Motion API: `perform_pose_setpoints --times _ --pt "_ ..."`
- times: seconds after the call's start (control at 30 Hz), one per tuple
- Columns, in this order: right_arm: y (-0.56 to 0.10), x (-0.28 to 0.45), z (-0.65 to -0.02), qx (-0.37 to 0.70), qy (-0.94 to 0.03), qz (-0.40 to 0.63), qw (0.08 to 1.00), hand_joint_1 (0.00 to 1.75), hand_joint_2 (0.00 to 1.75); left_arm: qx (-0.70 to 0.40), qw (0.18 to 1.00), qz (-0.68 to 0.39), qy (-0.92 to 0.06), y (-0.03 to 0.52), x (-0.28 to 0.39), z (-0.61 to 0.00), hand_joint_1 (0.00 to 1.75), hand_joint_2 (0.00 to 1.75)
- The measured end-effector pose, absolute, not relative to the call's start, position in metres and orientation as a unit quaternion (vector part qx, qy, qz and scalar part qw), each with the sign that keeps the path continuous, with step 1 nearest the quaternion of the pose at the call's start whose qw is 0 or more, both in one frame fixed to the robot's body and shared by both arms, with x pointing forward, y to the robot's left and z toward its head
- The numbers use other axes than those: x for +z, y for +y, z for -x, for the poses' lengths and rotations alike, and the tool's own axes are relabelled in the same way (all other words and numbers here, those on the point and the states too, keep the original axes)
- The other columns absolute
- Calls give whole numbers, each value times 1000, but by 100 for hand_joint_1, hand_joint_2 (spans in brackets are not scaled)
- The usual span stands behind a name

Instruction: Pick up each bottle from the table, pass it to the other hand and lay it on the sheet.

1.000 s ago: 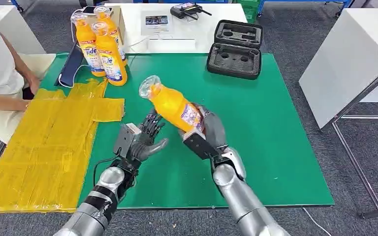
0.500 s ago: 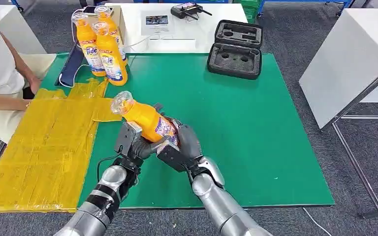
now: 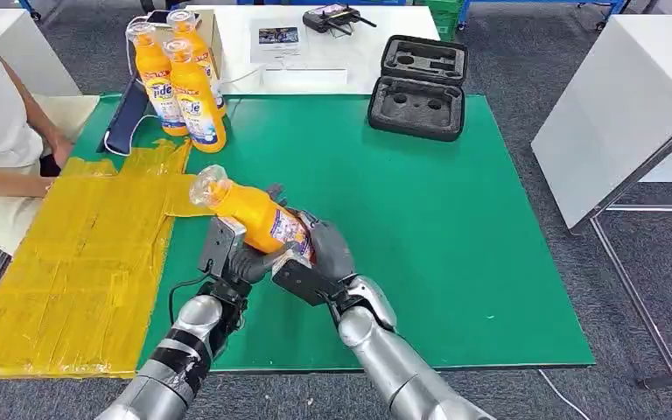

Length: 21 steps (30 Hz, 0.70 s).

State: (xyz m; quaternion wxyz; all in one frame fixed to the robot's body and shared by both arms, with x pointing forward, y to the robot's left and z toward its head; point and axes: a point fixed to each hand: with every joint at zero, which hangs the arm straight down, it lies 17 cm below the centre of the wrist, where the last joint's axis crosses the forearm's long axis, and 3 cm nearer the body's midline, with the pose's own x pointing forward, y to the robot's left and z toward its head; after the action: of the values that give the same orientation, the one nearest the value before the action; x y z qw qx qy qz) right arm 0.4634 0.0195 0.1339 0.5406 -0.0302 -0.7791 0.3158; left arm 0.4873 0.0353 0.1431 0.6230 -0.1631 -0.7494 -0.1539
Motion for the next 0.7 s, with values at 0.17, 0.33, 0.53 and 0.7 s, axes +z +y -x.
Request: perform_pose_setpoints --times 0.17,0.33,0.53,0.7 --pt "14 126 -464 322 -774 38 543 175 175 -151 624 160 -750 38 143 -489 0 175" --pt "12 121 -464 325 -771 41 547 175 175 -148 624 158 -751 40 143 -490 0 175" --pt "8 114 -464 331 -765 47 550 175 175 -144 625 154 -752 43 143 -491 0 175" --pt "5 109 -464 334 -762 49 553 175 175 -145 623 154 -753 44 143 -491 175 175"
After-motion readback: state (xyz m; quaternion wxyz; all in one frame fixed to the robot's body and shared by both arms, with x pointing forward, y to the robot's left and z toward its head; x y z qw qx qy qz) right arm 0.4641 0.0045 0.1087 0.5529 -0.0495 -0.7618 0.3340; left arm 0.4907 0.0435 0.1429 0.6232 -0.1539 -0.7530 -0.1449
